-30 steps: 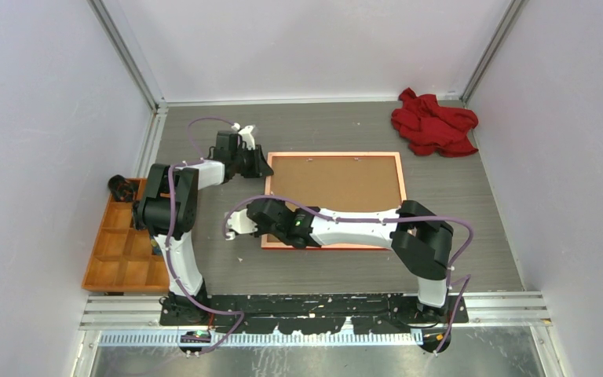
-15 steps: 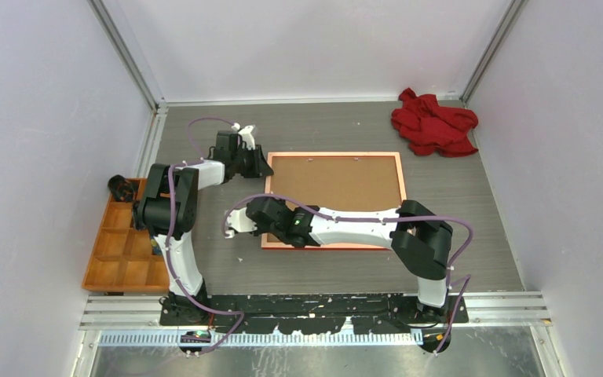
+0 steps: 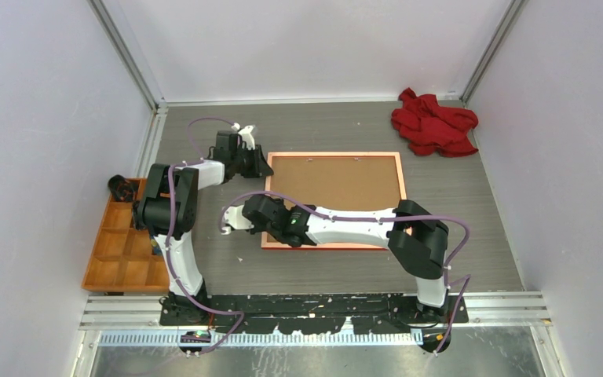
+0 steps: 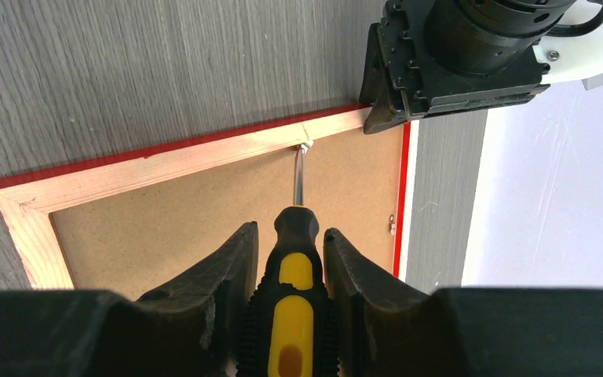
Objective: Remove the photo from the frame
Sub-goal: Release the photo frame item from the photo frame.
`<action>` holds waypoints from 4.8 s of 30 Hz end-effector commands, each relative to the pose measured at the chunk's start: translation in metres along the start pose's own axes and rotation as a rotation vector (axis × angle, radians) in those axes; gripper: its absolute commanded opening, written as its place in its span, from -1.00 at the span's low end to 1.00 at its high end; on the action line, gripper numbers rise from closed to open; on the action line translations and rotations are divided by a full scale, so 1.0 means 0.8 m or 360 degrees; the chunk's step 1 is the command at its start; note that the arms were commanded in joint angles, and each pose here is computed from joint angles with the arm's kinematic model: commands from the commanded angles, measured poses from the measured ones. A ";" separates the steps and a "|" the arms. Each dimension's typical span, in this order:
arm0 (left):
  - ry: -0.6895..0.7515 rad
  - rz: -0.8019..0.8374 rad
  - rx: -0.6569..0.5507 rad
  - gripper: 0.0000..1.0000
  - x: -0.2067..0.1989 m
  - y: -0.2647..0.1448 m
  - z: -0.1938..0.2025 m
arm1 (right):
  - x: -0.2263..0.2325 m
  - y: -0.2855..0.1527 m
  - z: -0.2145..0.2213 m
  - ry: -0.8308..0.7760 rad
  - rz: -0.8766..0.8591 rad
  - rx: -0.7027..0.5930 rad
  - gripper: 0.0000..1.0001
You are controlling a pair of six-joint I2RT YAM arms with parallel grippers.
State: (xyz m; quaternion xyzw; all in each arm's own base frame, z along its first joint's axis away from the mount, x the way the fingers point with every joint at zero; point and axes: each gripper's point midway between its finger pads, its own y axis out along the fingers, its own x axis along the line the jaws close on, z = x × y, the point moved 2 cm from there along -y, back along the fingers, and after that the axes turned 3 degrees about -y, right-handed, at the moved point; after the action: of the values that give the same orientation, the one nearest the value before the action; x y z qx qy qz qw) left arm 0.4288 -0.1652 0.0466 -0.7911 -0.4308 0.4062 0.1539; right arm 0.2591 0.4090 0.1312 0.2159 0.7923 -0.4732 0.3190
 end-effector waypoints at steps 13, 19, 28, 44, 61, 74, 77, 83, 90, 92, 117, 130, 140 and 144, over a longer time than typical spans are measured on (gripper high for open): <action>0.0007 0.0060 0.0085 -0.53 -0.004 -0.005 0.022 | 0.008 0.010 0.021 0.0050 -0.0031 0.0139 -0.99; 0.0008 0.0063 0.0085 -0.54 -0.004 -0.005 0.022 | 0.011 0.012 0.021 0.0072 -0.0046 0.0157 -0.99; 0.0005 0.0066 0.0083 -0.53 -0.004 -0.006 0.022 | 0.009 0.020 0.023 0.0080 0.0022 0.0177 -0.99; -0.0002 0.0076 0.0078 -0.54 -0.003 -0.007 0.021 | -0.005 0.025 0.023 0.0137 0.0152 0.0186 -0.99; -0.0004 0.0075 0.0078 -0.53 -0.003 -0.006 0.021 | -0.010 0.024 0.021 0.0202 0.0192 0.0193 -0.99; -0.0005 0.0076 0.0078 -0.54 -0.003 -0.006 0.020 | -0.005 0.024 0.023 0.0178 0.0155 0.0196 -0.99; -0.0004 0.0074 0.0077 -0.54 -0.003 -0.006 0.020 | -0.002 0.024 0.023 0.0179 0.0132 0.0198 -0.99; -0.0003 0.0076 0.0077 -0.54 -0.003 -0.006 0.021 | 0.000 0.022 0.023 0.0244 0.0064 0.0191 -0.99; -0.0004 0.0076 0.0077 -0.54 -0.003 -0.006 0.021 | 0.000 0.022 0.024 0.0291 0.0017 0.0185 -0.99; -0.0005 0.0074 0.0078 -0.53 -0.003 -0.006 0.021 | -0.001 0.022 0.025 0.0312 0.0007 0.0184 -0.99; -0.0005 0.0076 0.0077 -0.53 -0.003 -0.006 0.020 | 0.003 0.034 0.040 0.0340 -0.0020 0.0212 -0.99; -0.0010 0.0083 0.0074 -0.53 -0.003 -0.007 0.020 | 0.008 0.040 0.045 0.0339 -0.0045 0.0226 -0.99; -0.0015 0.0088 0.0074 -0.53 -0.003 -0.007 0.020 | 0.009 0.041 0.045 0.0360 -0.0053 0.0220 -0.99; -0.0016 0.0088 0.0069 -0.53 -0.003 -0.007 0.019 | 0.017 0.046 0.049 0.0344 -0.0075 0.0241 -0.99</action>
State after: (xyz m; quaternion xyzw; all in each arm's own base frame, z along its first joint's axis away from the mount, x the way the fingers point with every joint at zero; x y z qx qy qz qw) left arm 0.4330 -0.1628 0.0486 -0.7965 -0.4319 0.3980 0.1434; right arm 0.2721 0.4186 0.1332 0.2839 0.8106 -0.4510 0.2427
